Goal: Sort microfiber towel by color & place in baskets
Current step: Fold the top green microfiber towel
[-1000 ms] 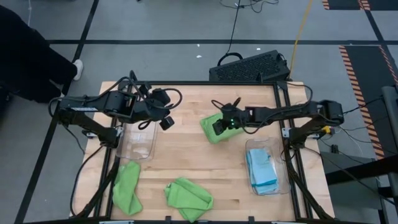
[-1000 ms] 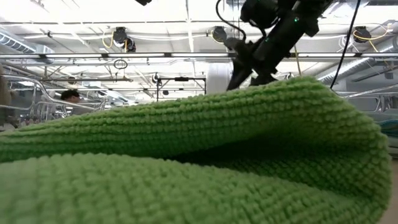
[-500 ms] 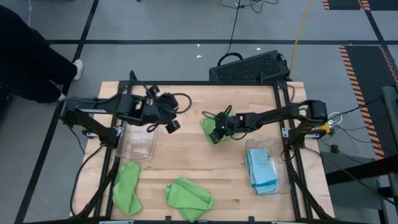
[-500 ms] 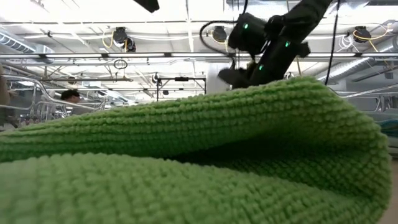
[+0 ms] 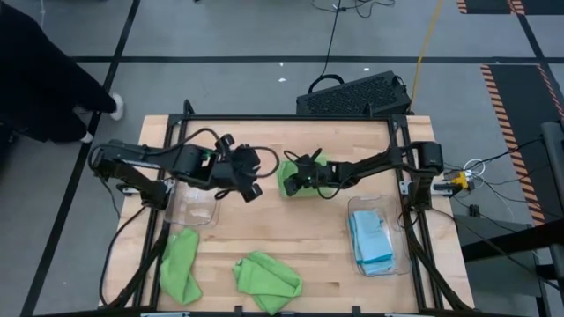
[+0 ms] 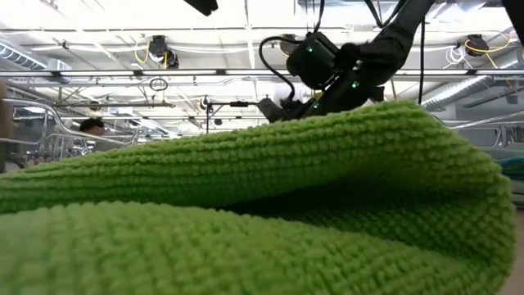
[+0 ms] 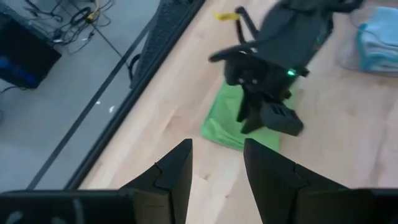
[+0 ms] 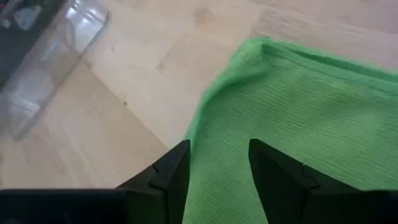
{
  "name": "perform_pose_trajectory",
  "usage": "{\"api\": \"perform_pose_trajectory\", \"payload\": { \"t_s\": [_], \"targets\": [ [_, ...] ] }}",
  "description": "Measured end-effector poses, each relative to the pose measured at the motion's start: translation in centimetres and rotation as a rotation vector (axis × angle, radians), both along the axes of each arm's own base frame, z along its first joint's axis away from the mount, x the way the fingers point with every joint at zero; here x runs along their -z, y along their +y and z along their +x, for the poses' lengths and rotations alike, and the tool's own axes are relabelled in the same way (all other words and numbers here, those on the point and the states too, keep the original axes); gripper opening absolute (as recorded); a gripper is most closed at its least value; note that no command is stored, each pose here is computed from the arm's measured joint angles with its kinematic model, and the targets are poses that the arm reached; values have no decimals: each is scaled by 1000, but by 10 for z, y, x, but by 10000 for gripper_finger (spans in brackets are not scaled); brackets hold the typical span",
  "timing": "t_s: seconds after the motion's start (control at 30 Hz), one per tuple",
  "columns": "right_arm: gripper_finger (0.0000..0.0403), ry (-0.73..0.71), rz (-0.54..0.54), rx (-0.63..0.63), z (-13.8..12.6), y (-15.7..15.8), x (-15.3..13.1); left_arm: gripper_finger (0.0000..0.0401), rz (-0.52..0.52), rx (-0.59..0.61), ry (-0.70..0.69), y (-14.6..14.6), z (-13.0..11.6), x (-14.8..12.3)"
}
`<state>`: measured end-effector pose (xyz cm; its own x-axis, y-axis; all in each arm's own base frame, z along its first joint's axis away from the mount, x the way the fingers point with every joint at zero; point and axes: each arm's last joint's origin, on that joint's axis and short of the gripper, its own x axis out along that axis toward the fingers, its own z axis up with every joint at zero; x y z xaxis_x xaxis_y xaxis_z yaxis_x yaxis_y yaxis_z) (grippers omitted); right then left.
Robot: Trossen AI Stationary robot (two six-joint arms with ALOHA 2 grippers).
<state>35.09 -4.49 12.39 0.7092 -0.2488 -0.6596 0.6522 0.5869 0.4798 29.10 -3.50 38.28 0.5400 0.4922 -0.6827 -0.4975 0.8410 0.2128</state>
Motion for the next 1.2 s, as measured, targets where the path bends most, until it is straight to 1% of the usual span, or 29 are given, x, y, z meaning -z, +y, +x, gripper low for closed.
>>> {"api": "perform_pose_trajectory", "payload": {
  "t_s": [0.1, 0.17, 0.23, 0.33, 0.43, 0.53, 0.6, 0.67, 0.73, 0.8, 0.9, 0.97, 1.03, 1.2],
  "targets": [
    [155, -2, -51, -26, -2, 0, -9, 147, -11, 12, -9, -7, -1, 0],
    [155, 4, -89, -70, -3, 1, -14, 147, -26, 27, -10, -11, 0, 1],
    [155, 42, -105, -136, -5, 5, -16, 147, -45, 43, 3, -13, 5, 5],
    [155, 102, -151, -286, -7, 18, -13, 147, -56, 55, 25, -14, 6, 9],
    [155, 148, -243, -419, -7, 31, -7, 147, -53, 46, 26, -10, 8, 9],
    [155, 185, -312, -495, -3, 36, 9, 147, -39, 57, 44, -9, 10, 11],
    [155, 186, -349, -482, 2, 35, 20, 147, -31, 67, 45, -7, 9, 10],
    [155, 179, -356, -458, 5, 34, 27, 147, -27, 72, 43, -7, 10, 9],
    [155, 165, -336, -431, 6, 34, 28, 147, -22, 75, 46, -7, 11, 10],
    [155, 153, -316, -419, 5, 34, 22, 147, -19, 77, 46, -6, 11, 9],
    [155, 149, -326, -441, -1, 38, 5, 147, -24, 66, 43, -4, 11, 9],
    [155, 105, -351, -448, -3, 39, -15, 147, -40, 57, 38, -2, 11, 9],
    [155, 94, -379, -464, -8, 39, -31, 147, -63, 51, 34, -1, 11, 10],
    [155, 163, -464, -525, -22, 37, -51, 147, -93, 23, 29, 1, 11, 10]
  ]
}}
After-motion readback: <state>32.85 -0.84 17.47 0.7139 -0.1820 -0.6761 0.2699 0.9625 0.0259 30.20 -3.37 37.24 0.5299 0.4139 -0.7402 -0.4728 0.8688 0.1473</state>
